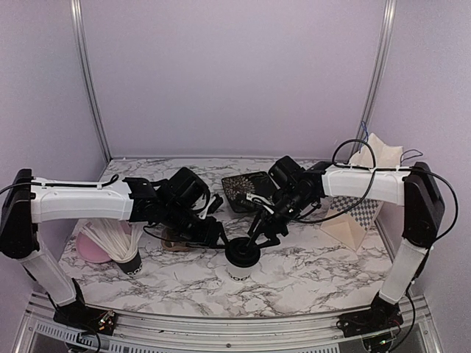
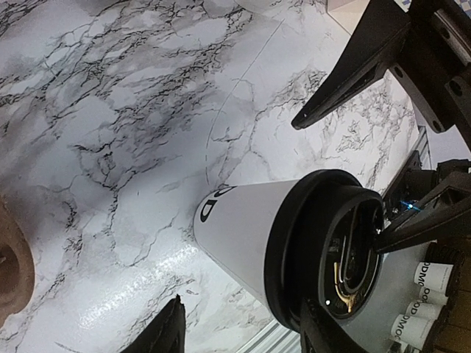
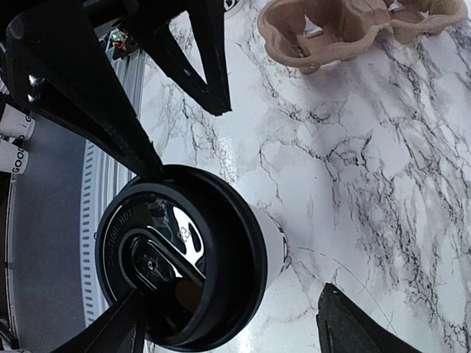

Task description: Pack the takeout coffee

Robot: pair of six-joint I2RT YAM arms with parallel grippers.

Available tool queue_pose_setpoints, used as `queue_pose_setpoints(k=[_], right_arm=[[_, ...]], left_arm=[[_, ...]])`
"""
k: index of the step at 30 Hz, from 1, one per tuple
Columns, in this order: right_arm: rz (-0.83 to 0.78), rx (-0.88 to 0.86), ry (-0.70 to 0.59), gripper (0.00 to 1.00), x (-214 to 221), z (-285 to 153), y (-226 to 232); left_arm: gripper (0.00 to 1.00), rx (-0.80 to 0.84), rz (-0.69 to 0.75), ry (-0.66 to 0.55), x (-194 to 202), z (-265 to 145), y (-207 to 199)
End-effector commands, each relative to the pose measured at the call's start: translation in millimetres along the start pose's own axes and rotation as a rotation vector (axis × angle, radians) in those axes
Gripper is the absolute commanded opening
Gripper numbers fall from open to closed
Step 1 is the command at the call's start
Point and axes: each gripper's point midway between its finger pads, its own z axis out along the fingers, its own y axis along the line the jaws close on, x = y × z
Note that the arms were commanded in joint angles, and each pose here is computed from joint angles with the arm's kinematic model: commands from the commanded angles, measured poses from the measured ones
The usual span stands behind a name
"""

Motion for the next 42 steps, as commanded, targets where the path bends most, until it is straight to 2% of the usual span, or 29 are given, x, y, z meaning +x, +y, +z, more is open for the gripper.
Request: queue_pose_setpoints(k=[1, 9, 20, 24, 29, 33, 37, 42], right_arm=[[0.008, 0.029, 0.025, 0.77, 6.3, 5.3, -7.0], [0.000, 0.015, 0.051, 0.76, 9.9, 15.9, -1.1], [0.078, 0.045, 0.112, 0.69, 25.7, 31.6, -20.8], [0.081, 0.063, 0.120, 0.68, 27.3, 32.3, -24.3], [0.079, 0.063, 0.119, 0.68, 26.8, 32.1, -25.0], [0.074, 0.063, 0.120, 0.68, 27.7, 32.0, -24.3], [0.073, 0.067, 0.123, 0.68, 30.1, 31.4, -25.3], [0.072, 0.053, 0.102, 0.68, 25.2, 25.2, -23.5]], left_arm=[[0.54, 0.061, 0.003, -0.022, -12.2, 9.3, -15.7], [0.53, 0.054, -0.005, 0.002, -2.4, 13.3, -8.7], [0.53, 0.093, -0.002, -0.099, -18.9, -8.8, -22.2], [0.54, 0.146, -0.002, -0.055, -12.1, 2.1, -30.1], [0.53, 0.121, -0.006, -0.026, -7.6, 19.8, -23.7], [0.47, 0.094, -0.021, 0.009, -0.6, 34.3, -13.3], [0.35, -0.014, -0.058, 0.075, 20.7, 47.8, 17.3], [0.28, -0.110, -0.093, 0.145, 48.7, 58.1, 50.5]])
